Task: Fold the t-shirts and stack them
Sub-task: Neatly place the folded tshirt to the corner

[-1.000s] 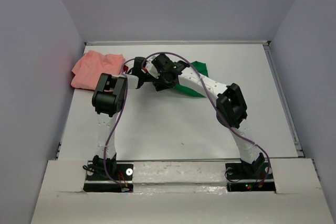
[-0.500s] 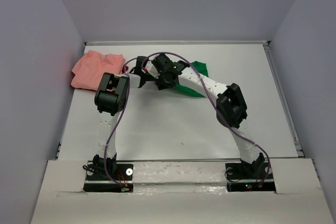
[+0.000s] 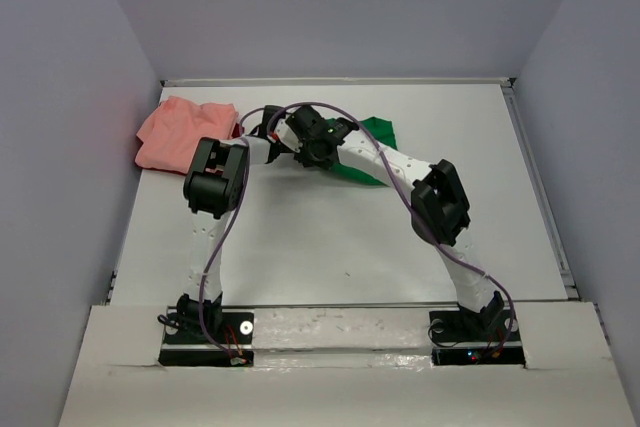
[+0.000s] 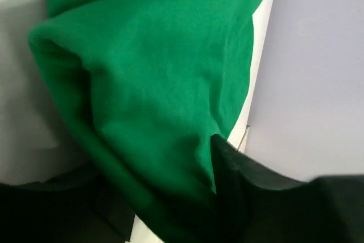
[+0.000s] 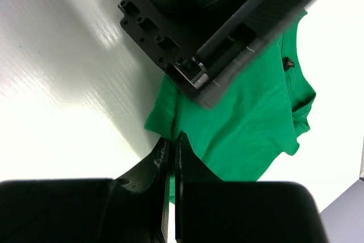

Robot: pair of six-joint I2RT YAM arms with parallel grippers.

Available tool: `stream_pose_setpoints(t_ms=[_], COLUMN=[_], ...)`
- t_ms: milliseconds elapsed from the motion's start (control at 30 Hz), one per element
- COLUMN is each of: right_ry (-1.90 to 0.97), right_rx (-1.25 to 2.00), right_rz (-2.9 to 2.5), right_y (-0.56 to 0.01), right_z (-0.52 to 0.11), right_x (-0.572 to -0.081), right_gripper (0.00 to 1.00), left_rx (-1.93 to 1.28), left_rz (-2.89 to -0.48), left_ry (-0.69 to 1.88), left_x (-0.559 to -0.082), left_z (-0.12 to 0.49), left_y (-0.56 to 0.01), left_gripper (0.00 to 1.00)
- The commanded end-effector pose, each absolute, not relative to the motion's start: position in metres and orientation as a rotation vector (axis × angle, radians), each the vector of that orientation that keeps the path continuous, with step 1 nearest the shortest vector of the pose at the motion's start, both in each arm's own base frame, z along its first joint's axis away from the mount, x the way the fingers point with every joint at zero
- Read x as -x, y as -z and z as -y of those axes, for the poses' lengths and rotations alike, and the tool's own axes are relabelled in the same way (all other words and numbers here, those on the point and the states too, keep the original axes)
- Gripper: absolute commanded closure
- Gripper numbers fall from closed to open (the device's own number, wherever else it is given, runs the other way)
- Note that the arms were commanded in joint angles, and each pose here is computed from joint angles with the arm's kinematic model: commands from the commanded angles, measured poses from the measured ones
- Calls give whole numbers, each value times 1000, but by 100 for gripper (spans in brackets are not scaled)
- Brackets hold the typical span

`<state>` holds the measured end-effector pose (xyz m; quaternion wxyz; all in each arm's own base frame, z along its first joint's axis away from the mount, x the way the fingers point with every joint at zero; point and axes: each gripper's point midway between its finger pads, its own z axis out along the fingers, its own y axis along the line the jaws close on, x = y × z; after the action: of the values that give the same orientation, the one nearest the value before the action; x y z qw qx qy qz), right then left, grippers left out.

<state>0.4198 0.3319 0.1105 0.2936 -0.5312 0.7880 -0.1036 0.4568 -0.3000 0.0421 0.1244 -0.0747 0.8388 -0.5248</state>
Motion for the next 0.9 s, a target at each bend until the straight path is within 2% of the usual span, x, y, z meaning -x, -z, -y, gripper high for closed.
stream_pose_setpoints(t_ms=[0,33,67,133,300,333,367,400,433,467,533,600,633,700,867], right_ry=[262,256,250,244,243,236,210,173,87,50,11,91,168,373,565], right_rx=[1409,1411,1420,1418,1445,1453,1477,1485,1519,1533,1556,1511,1520,1392,1019], right_rz=[-2042,-2041,-2031,-2027,-2038,-2045,-2063,-2066,-2068,-2065,-2034,-1981,-1989,-2000,-2111], right_y=[-142,-142,-143,-145,-142,-141,-139,-142,-143,-148,-166,-192,-183,-195,-209], right_z=[-336,-336,-340,-341,-339,-339,-339,-342,-348,-349,-343,-328,-315,-272,-142], right_x=[-411,-411,-407,-407,-404,-402,-396,-392,-382,-376,-364,-367,-368,-395,-449], right_gripper=[100,100,100,100,98,85,55,41,5,0,0,0,0,0,0], left_rx=[303,303,304,307,286,283,275,265,259,254,234,222,200,185,53], left_rz=[-2571,-2570,-2573,-2577,-2574,-2573,-2573,-2570,-2569,-2569,-2560,-2546,-2534,-2519,-2483], left_ry=[1401,1401,1398,1397,1401,1398,1393,1391,1390,1384,1371,1346,1339,1328,1257], left_x=[-448,-448,-449,-449,-451,-451,-451,-451,-451,-450,-452,-454,-456,-457,-459], left_z=[291,291,291,291,292,292,292,292,291,291,289,287,287,287,283], left_y=[-1,-2,0,1,0,0,0,-1,-2,-3,-7,-14,-17,-25,-44], left_gripper=[53,69,77,100,100,100,100,100,100,100,100,100,100,100,100])
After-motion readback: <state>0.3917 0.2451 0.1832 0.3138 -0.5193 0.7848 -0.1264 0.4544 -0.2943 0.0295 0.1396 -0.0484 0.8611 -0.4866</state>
